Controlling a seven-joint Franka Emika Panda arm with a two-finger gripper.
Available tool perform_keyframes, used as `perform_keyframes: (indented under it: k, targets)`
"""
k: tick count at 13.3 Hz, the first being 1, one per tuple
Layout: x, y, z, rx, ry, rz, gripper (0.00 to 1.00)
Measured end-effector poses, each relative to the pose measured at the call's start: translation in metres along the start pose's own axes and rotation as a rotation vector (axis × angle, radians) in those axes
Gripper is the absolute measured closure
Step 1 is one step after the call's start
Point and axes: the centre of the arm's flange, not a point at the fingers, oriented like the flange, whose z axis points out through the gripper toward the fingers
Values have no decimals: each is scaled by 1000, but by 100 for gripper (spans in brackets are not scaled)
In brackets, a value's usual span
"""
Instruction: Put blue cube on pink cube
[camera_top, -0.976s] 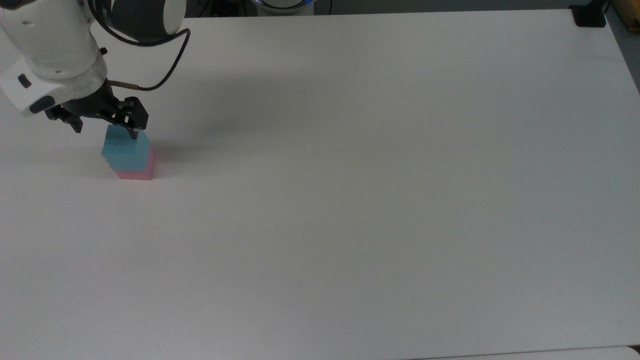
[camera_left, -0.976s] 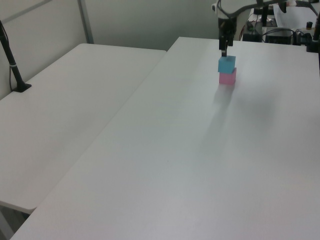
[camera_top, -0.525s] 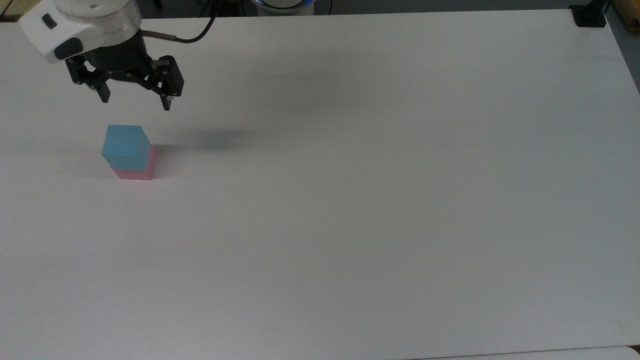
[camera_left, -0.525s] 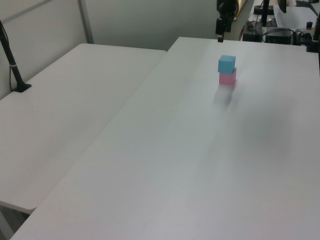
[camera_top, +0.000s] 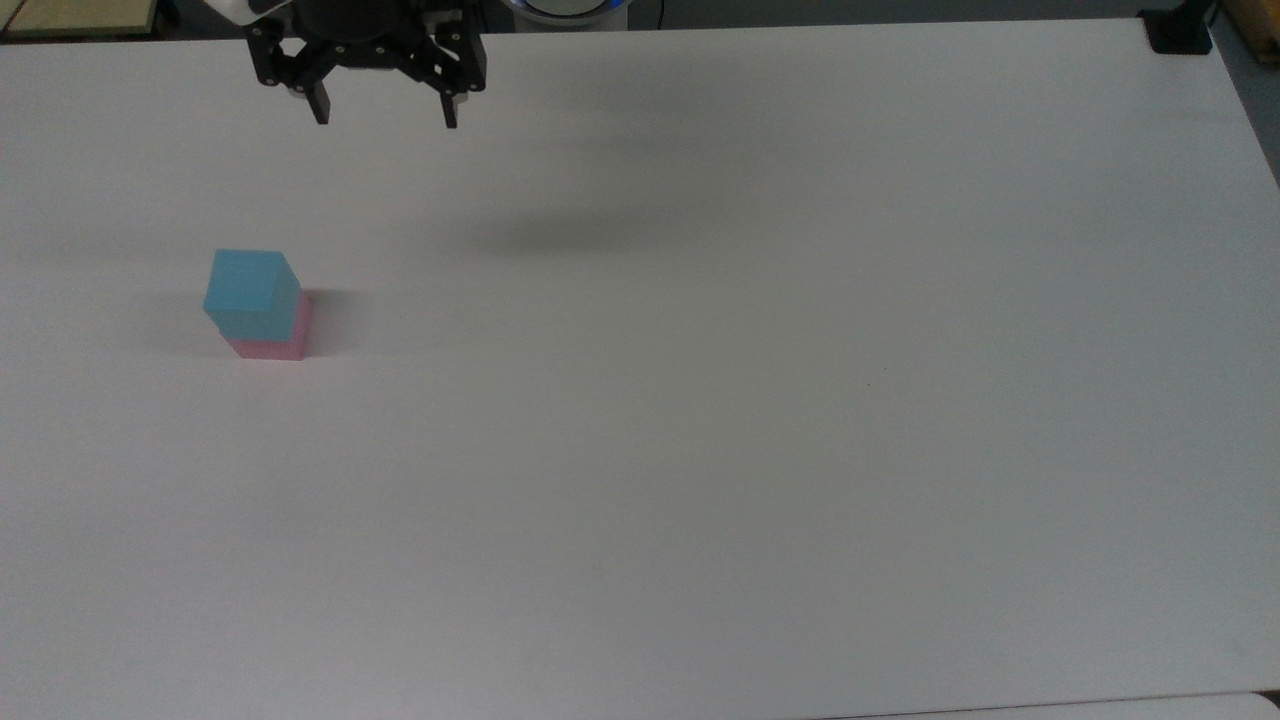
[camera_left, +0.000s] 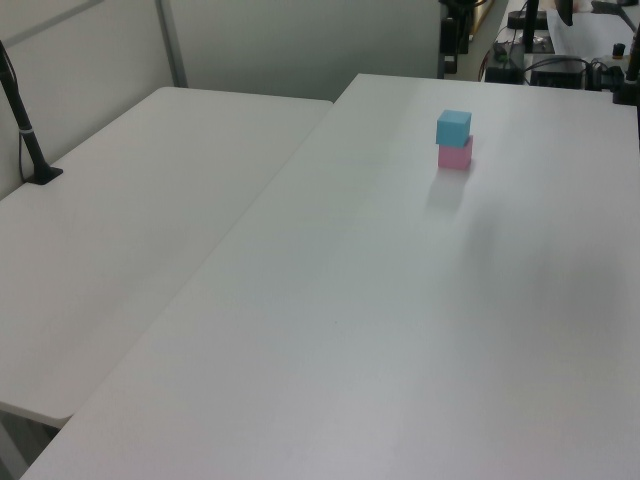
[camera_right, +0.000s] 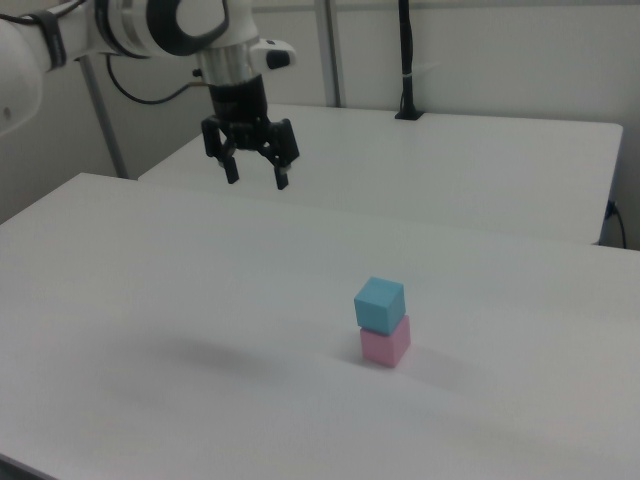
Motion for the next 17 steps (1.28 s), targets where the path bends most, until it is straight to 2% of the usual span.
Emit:
perform_keyframes:
  k: [6,10,17]
  targets:
    - [-5,-39,-18,8,17,14,0]
    - [-9,-54,-27,4,28,74,0]
    - [-47,-57,-36,7,81,79,0]
